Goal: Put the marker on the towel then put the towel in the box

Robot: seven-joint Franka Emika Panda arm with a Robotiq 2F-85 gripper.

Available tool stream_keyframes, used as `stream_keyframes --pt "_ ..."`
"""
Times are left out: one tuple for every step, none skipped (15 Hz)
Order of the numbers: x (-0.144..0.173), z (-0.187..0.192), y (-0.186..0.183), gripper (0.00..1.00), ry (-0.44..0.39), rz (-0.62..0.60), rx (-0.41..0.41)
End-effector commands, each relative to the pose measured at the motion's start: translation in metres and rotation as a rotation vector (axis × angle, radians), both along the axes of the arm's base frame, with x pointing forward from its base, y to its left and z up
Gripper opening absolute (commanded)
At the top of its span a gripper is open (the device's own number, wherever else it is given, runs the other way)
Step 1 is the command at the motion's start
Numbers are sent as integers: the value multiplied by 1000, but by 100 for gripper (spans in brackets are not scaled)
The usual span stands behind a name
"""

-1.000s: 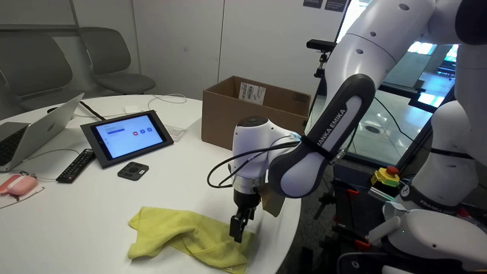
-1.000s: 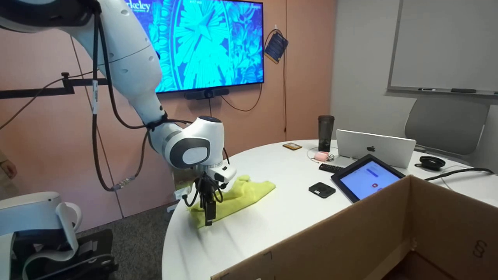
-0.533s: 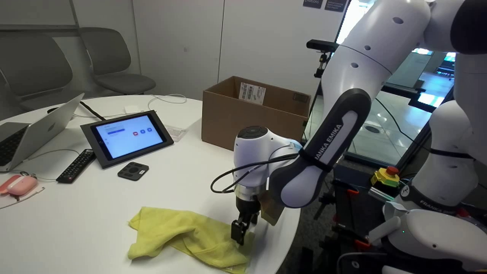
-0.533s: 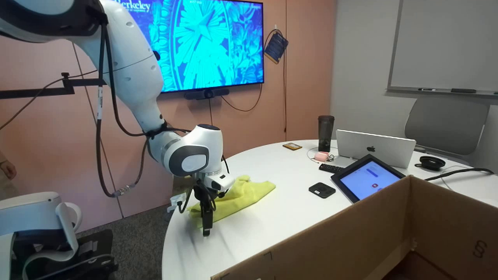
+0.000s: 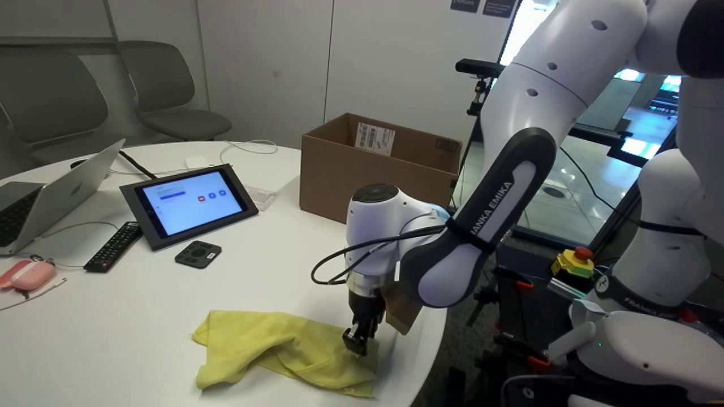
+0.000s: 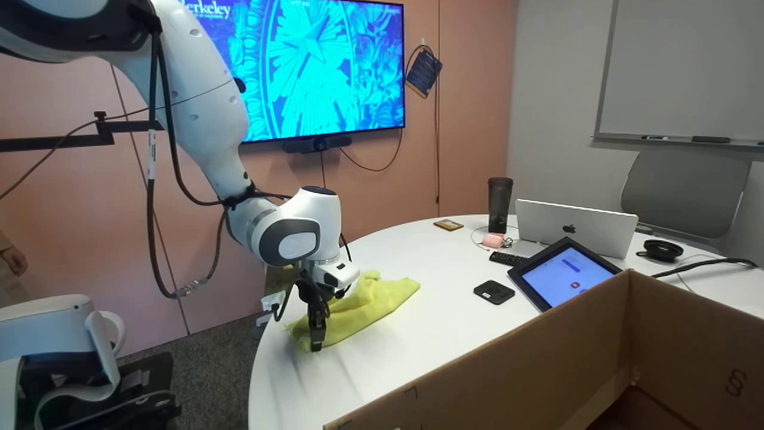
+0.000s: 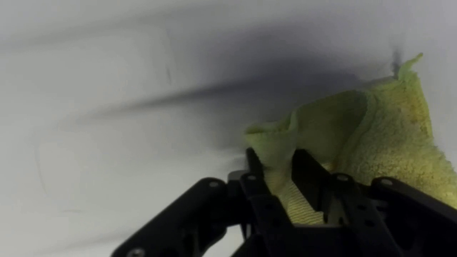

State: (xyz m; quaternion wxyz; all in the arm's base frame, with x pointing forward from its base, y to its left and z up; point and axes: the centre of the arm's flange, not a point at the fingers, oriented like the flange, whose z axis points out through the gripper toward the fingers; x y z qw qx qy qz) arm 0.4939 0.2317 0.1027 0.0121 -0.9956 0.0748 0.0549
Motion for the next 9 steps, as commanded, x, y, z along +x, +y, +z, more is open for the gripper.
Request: stream_keyframes --pt "-5 8 -8 3 15 -6 6" --pt "-7 11 -11 0 20 -3 13" --pt "-9 12 -15 0 26 -1 15" --pt "-12 16 -21 0 30 -1 22" --pt "-15 20 -28 2 40 3 34" --pt "-19 22 -33 4 46 5 37" --pt "-24 25 -39 3 55 20 49" --pt "-28 29 -45 4 62 28 58" --pt "-34 34 -51 3 68 38 68"
